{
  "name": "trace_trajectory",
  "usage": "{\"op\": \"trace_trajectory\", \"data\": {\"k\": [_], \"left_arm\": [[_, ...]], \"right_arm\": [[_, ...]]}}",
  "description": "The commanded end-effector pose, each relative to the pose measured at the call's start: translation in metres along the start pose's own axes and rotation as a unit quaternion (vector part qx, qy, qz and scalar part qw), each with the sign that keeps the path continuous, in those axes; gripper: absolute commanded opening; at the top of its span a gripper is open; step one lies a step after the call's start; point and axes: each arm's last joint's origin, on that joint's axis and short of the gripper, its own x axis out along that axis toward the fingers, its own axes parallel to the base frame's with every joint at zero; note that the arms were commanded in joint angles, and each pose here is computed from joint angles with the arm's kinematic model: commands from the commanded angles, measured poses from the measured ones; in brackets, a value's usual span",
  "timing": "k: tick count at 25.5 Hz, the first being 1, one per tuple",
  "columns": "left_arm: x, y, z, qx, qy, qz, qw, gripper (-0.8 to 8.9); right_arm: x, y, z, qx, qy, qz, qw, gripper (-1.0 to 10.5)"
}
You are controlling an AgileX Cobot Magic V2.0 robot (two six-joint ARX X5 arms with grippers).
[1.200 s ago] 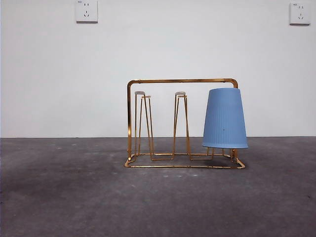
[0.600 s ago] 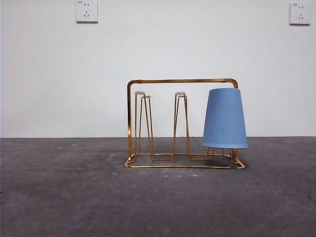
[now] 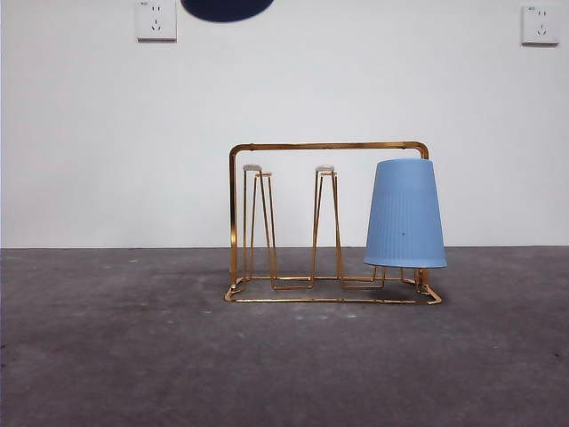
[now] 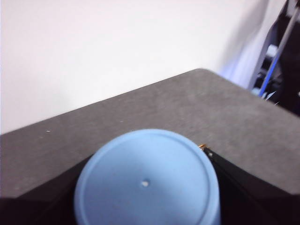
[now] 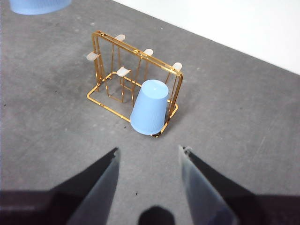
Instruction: Pick up cup 1,put cup 1 in the cup rack,pick up cup 2,put cup 2 in the cup rack
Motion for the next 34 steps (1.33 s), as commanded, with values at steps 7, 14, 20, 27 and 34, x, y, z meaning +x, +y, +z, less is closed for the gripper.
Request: {"op": "trace_trajectory", "data": {"k": [7,14,20,27,34], "left_arm": [[0.047,0.001,-0.017,0.026,-0.017,0.038,0.999,-0.06],[0.065,0.003,-0.032,0.028,-0.010,0.069,0.997,-0.06],[0.075,0.003,-0.050,0.018,-0.017,0.075,0.997,-0.06],[0.082,0.006,-0.078,0.013,-0.021,0.089,0.996,-0.06],[0.092,0.006,-0.091,0.013,-0.024,0.089,0.996,-0.06]], "right_arm": [[0.002,0.001,-0.002,0.013,0.005,0.001,1.000,2.2],[0.002,0.001,-0.002,0.016,0.007,0.000,1.000,2.2],[0.002,0.001,-0.002,0.016,0.007,0.000,1.000,2.2],[0.002,0.001,-0.002,0.016,0.007,0.000,1.000,2.2],[0.002,0.001,-0.002,0.022,0.008,0.001,1.000,2.2]]}}
